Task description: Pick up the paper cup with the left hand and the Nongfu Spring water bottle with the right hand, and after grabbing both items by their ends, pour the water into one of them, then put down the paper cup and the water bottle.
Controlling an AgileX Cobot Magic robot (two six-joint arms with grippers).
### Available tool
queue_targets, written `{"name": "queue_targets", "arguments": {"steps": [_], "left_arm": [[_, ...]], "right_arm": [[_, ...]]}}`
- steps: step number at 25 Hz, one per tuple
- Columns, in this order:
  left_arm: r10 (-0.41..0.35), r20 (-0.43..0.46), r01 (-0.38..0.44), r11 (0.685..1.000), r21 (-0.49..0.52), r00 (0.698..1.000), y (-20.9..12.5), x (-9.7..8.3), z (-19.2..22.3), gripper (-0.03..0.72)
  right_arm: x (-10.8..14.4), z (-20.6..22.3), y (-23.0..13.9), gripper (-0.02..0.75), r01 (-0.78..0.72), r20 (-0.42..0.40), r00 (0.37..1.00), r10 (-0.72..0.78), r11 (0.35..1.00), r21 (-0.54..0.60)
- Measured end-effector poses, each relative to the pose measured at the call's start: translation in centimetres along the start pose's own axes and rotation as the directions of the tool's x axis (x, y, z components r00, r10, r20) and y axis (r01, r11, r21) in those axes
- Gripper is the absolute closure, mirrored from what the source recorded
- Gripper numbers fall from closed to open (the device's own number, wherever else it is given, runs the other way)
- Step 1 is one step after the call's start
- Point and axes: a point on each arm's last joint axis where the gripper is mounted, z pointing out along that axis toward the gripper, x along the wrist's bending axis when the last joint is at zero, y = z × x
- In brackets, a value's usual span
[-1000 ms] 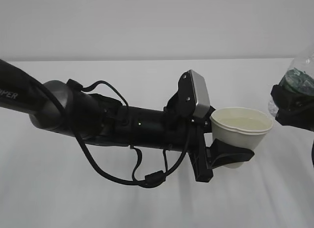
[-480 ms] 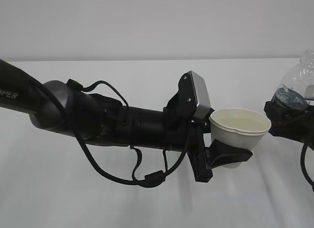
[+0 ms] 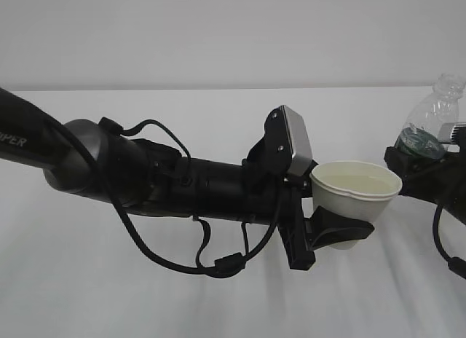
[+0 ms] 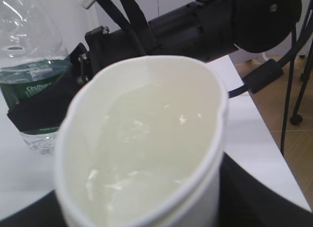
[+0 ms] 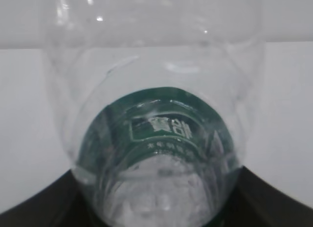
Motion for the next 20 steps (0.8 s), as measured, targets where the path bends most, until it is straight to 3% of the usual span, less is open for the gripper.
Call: {"name": "queue_targets", "arguments": {"steps": [20], "left_arm": [[0.000,0.000,0.000,1.000,0.000,1.000,0.0,0.0,0.0,0.274]], "right_arm": [[-0.6,3.0,-0.1,0.291,0.010,0.003,1.000,-0.010,0.999,-0.031]]}}
